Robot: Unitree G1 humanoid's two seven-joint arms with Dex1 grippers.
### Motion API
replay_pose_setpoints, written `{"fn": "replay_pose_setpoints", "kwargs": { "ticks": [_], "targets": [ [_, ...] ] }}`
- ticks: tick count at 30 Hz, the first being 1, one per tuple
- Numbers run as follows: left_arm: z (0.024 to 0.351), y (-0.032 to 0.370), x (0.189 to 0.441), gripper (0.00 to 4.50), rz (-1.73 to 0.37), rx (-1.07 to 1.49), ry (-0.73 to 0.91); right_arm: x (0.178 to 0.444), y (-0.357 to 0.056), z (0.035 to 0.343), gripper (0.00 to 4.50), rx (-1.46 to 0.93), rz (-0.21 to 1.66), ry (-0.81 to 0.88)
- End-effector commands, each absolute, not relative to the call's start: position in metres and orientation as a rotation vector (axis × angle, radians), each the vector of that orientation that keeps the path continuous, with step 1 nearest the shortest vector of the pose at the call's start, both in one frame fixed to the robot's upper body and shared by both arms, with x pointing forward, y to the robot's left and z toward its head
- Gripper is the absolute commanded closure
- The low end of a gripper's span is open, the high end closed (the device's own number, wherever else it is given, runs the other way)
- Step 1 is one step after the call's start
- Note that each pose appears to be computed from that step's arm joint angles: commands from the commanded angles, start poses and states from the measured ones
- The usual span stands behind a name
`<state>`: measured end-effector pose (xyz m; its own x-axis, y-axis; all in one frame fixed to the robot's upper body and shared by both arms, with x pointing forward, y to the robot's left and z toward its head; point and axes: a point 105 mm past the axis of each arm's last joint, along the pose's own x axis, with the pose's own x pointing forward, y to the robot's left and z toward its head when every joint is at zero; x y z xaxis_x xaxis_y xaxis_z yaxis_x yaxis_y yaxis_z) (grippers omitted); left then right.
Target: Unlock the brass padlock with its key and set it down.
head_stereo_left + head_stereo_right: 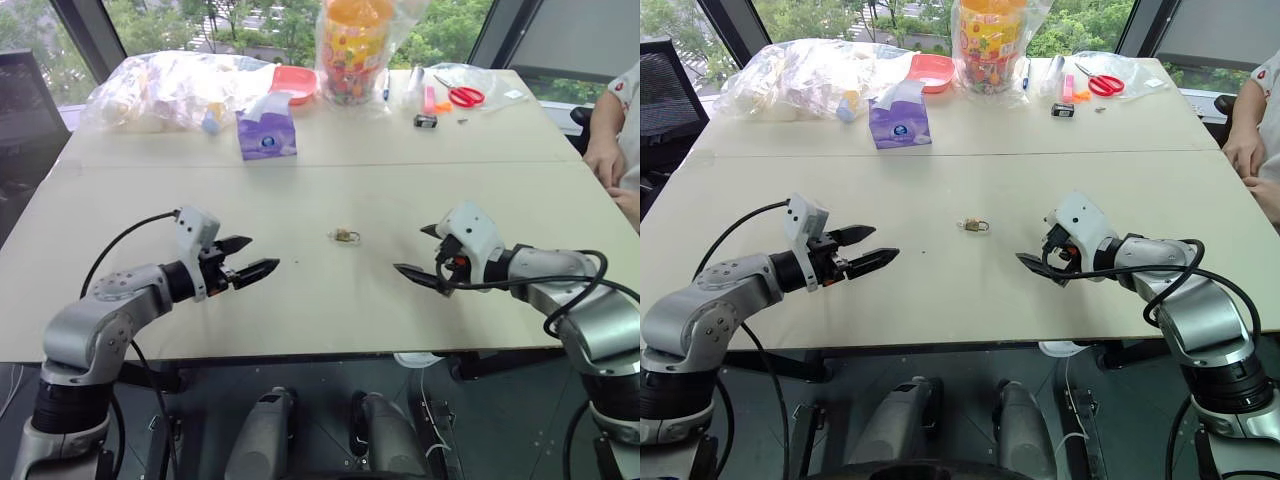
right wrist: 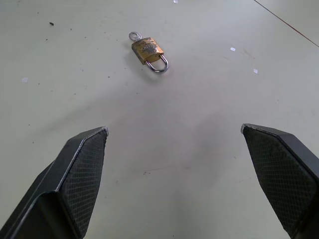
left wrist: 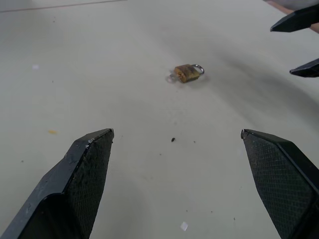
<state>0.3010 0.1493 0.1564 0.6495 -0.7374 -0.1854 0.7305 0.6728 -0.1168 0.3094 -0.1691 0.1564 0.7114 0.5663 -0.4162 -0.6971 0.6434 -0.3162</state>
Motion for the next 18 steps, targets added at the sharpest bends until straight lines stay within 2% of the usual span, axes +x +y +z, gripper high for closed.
{"fn": "replay_pose_setpoints", "kwargs": {
  "ticks": [1,14,18],
  "targets": [
    [0.167,0.156,0.304,0.21,-0.817,-0.019,0.182,0.31,-0.171,0.17,0.02,-0.512,0.714,0.237],
    [0.168,0.161,0.313,0.21,-0.769,0.018,0.174,0.317,-0.168,0.169,0.02,-0.521,0.71,0.226],
    [0.174,0.177,0.318,0.21,-0.793,0.131,0.191,0.339,-0.142,0.177,0.02,-0.515,0.741,0.21]
  ]
}}
